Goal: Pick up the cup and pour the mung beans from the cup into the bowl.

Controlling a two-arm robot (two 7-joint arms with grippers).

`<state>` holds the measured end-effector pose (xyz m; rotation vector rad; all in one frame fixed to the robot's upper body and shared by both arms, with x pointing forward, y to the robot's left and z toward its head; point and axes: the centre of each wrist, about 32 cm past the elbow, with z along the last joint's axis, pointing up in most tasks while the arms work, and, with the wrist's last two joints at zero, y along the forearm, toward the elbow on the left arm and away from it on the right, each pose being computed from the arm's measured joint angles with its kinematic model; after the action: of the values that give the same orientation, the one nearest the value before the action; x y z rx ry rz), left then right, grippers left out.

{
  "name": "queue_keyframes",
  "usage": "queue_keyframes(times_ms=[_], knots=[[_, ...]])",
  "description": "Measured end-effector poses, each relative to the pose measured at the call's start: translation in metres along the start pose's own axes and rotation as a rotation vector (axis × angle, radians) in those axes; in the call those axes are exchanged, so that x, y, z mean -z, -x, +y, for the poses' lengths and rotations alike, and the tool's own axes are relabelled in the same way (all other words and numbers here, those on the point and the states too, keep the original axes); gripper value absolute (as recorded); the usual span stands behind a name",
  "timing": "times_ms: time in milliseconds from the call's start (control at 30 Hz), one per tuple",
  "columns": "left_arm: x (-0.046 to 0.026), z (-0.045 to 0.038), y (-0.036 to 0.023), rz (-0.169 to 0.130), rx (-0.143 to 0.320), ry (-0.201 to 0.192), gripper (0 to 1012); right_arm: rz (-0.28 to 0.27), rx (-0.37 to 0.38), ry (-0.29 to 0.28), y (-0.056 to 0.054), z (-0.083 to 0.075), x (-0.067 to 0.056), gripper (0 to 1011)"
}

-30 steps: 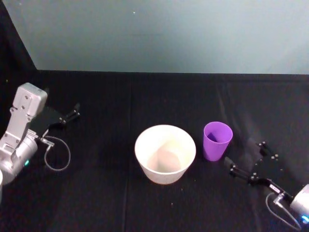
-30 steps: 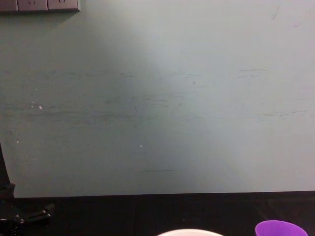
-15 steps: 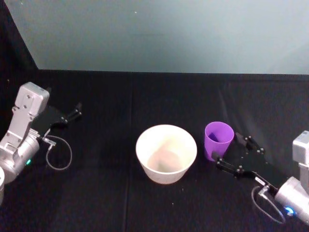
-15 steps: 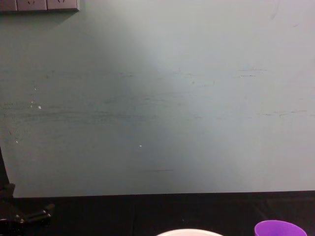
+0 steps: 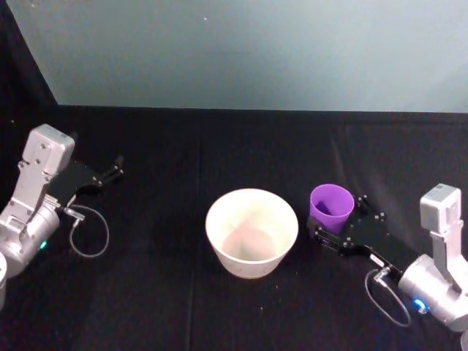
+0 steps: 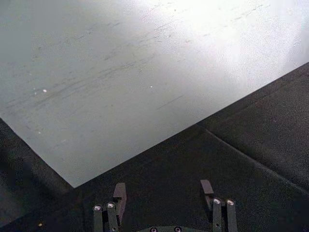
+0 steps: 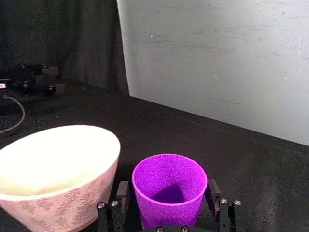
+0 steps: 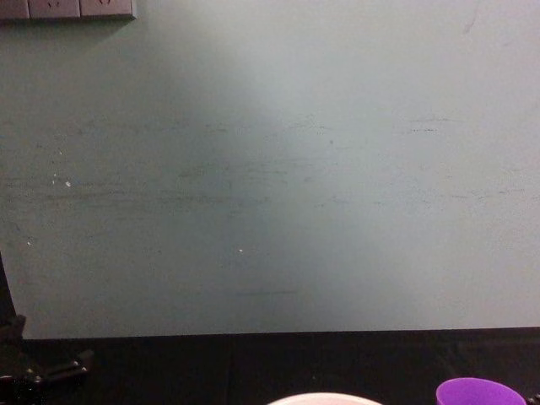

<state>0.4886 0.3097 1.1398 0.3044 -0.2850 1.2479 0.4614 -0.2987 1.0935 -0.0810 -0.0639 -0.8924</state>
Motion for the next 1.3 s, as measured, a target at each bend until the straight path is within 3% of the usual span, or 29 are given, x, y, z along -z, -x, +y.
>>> queue_keyframes(times_ms=[467, 1300], knots=[[0.0000, 0.0000, 0.0000, 0.000, 0.000, 0.000, 1000, 0.035, 0.022, 0.004, 0.002, 0.012, 0.001, 1003], [0.0000, 0.0000, 0.0000, 0.000, 0.000, 0.000, 1000, 0.058, 0.032, -0.002, 0.005, 0.019, 0.002, 1003]])
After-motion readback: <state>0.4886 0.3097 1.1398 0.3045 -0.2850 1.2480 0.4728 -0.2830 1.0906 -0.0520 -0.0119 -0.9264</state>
